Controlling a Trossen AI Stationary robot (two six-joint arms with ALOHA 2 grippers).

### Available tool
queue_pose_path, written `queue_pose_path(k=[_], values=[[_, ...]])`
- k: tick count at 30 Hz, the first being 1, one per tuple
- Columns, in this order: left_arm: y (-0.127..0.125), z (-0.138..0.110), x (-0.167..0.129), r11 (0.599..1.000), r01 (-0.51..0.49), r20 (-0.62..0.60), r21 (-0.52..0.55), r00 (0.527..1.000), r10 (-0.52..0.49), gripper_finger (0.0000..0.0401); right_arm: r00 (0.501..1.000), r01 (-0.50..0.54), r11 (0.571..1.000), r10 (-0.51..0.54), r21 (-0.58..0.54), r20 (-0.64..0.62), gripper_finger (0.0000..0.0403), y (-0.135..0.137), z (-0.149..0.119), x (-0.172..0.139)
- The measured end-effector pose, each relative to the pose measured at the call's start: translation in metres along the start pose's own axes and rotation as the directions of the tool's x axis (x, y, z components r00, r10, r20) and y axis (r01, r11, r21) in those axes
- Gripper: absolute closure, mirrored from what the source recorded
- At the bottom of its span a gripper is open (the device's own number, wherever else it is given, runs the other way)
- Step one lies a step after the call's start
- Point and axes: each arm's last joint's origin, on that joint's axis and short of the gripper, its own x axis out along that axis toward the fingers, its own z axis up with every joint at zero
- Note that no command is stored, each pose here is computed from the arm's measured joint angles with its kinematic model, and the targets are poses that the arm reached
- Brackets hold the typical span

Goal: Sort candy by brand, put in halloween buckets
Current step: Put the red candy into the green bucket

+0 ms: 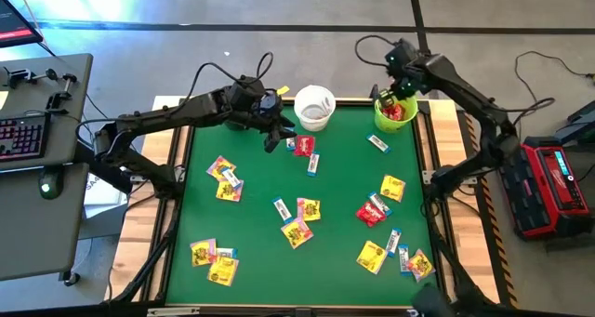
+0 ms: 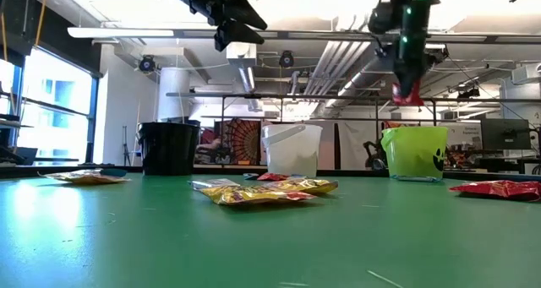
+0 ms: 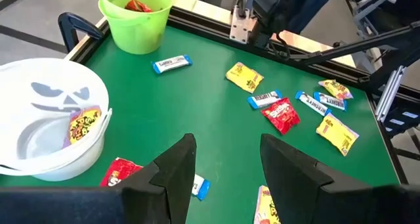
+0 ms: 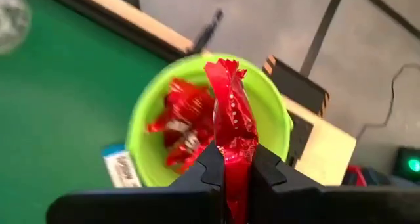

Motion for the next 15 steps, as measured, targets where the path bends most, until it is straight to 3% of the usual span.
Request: queue_pose_path(k=[15], values=[[0.001, 0.000, 0.000, 0.999, -0.043, 0.002, 0.025, 0.999, 0.043, 0.0238, 0.993, 0.082, 0.989, -0.069, 0.127, -0.098, 0.0374, -0.004, -0.026, 0.061]])
